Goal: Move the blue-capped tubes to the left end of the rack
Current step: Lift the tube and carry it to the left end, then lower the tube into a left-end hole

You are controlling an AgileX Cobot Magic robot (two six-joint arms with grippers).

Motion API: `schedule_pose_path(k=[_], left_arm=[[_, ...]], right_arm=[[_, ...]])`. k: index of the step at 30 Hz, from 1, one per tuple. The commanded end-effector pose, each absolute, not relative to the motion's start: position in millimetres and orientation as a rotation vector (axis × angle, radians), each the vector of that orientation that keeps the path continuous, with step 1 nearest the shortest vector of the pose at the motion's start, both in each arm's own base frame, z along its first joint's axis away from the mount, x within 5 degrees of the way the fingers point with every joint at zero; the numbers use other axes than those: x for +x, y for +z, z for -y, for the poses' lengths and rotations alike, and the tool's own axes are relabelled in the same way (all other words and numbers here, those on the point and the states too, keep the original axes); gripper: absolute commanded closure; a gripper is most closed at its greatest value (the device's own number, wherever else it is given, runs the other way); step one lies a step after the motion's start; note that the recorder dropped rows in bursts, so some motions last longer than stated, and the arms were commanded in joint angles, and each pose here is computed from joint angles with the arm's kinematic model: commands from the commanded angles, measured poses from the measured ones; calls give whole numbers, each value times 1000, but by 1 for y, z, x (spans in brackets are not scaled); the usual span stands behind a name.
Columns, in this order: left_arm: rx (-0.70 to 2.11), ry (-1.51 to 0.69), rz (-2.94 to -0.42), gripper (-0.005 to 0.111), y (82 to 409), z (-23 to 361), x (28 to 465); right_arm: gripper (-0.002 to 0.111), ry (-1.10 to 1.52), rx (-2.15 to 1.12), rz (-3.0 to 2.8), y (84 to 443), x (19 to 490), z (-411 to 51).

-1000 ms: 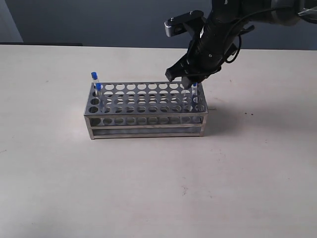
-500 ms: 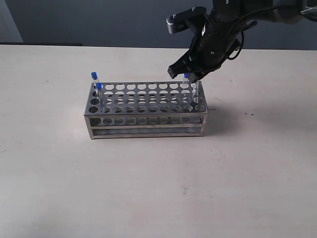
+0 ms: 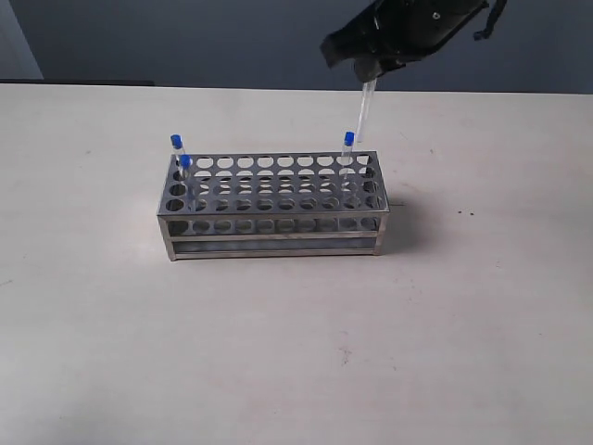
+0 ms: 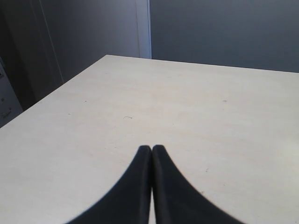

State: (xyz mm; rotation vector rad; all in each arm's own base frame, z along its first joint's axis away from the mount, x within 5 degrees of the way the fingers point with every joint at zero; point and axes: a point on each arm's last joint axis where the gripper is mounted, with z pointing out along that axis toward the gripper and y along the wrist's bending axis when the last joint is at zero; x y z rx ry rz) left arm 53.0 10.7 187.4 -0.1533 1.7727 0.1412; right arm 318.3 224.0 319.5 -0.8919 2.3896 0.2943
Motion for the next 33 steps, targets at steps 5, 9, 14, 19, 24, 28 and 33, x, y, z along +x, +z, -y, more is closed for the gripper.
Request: schedule_pose_path(k=[5, 9, 14, 19, 24, 28, 33], left_arm=[[-153, 131, -1769, 106, 187, -10, 54], [-153, 131, -1769, 106, 187, -10, 54], [-153, 131, -1769, 106, 187, -10, 54], [-153, 131, -1769, 106, 187, -10, 54], [-153, 131, -1769, 106, 187, -10, 54], [-153, 131, -1769, 106, 187, -10, 54], [-153, 131, -1769, 106, 187, -10, 54]], right_arm=[[109, 589, -1198, -2146, 330, 285, -326], [109, 581, -1333, -2102, 312, 276, -381], [109, 520, -1340, -2183, 286, 292, -400], [109, 493, -1362, -2213, 271, 296, -403], [109, 462, -1399, -2277, 241, 300, -408], [109, 451, -1408, -2297, 228, 302, -411], [85, 454, -1422, -2300, 223, 302, -412]])
